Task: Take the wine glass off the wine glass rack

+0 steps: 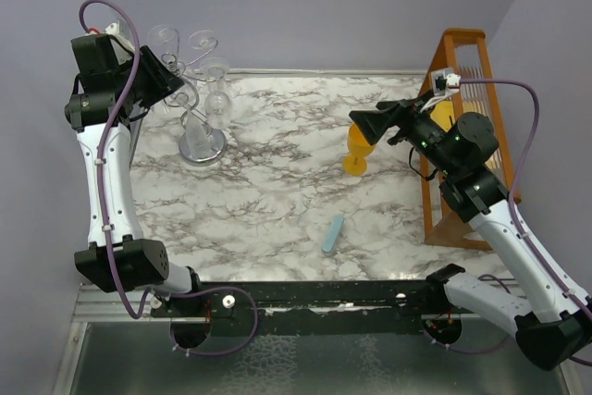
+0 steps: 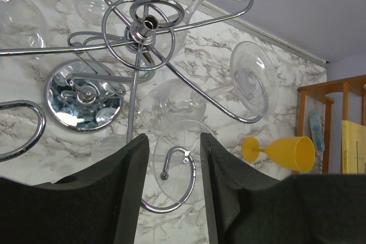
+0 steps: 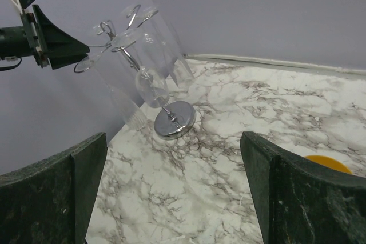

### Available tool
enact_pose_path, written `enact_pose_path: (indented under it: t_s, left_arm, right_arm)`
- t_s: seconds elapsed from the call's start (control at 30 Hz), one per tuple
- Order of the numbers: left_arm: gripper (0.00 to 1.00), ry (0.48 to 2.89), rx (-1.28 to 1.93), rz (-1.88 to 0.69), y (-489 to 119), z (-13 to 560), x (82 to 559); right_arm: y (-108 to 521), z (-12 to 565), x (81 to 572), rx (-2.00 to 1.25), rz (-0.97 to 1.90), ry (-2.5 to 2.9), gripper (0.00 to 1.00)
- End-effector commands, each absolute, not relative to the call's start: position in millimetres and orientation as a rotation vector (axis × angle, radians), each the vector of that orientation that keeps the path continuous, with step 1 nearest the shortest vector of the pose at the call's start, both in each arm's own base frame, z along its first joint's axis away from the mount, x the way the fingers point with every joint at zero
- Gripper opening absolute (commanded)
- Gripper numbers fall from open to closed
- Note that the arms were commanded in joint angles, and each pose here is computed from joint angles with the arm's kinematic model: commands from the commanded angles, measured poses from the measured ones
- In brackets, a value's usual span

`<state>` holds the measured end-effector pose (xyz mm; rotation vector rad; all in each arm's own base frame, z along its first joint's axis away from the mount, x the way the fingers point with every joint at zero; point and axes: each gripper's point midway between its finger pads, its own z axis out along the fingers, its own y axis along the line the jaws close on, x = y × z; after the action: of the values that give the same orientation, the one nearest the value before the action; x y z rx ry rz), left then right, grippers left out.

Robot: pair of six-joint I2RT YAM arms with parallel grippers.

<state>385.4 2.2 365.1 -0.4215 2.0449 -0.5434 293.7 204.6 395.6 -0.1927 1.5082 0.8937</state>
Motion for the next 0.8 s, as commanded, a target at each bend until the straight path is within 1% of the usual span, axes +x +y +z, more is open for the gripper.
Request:
enact_pose_path:
  t_s: [0.0,0.47,0.77]
  left_arm:
    - [0.42,2.039,-0.365,-0.572,-1.7,366.9,385.9]
    - [0.41,2.103,-0.334,-0.588,-6.3,357.4,378.1]
    - [0.35,2.103,-0.341,-0.583,-5.6,358.0,377.8]
  right_arm:
    - [207.8,402.2,293.0,-0.217,0.897,1.474,1.0]
    - [210.2,399.9,295.8,-0.216,0.902,1.48,1.0]
    - [209.7,399.0,295.6,-0.213,0.901,1.481,1.0]
